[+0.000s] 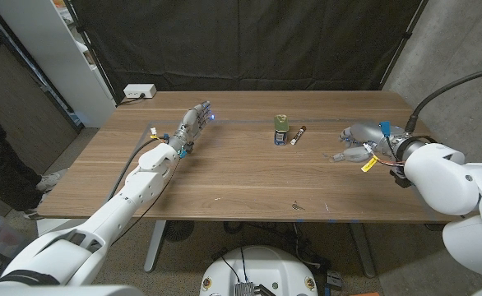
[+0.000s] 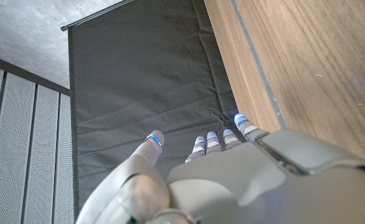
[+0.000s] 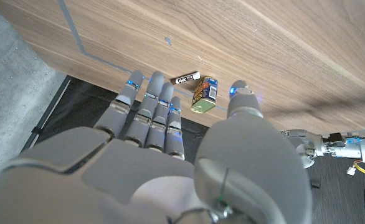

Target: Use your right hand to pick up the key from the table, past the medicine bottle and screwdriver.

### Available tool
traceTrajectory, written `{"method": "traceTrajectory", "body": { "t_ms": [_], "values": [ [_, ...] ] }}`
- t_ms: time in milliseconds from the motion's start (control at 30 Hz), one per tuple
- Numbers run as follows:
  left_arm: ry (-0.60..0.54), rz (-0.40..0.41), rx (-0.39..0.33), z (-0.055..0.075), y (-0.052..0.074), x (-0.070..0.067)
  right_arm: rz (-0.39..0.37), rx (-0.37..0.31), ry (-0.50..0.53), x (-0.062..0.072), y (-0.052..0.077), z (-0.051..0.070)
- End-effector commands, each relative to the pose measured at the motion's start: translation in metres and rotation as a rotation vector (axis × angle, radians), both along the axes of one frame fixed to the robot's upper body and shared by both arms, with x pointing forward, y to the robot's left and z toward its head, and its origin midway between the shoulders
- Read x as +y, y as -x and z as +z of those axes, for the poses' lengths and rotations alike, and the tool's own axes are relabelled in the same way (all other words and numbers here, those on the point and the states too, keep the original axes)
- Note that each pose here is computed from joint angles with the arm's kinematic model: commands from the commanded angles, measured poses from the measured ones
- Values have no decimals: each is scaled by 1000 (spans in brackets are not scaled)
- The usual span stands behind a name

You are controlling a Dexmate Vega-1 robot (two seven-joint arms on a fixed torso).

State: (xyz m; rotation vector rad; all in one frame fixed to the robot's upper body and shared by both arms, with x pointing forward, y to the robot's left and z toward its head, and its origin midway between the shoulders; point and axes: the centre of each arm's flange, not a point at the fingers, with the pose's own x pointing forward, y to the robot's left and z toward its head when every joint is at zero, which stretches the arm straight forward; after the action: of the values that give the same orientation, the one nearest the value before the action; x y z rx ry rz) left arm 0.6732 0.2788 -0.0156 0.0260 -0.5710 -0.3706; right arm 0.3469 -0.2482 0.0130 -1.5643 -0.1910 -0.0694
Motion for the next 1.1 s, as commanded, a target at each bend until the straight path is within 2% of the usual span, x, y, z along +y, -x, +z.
{"method": "traceTrajectory", "body": {
  "t_ms": [33, 733, 1100],
  "values": [
    [-3, -1, 1, 2, -3, 1, -14, 51, 18, 6, -2, -1],
    [-3, -2, 12, -1, -7, 2, -16, 50, 85, 25, -8, -8],
    [-5, -3, 16, -2, -9, 3, -79, 65, 131, 39, -10, -14]
  ]
}}
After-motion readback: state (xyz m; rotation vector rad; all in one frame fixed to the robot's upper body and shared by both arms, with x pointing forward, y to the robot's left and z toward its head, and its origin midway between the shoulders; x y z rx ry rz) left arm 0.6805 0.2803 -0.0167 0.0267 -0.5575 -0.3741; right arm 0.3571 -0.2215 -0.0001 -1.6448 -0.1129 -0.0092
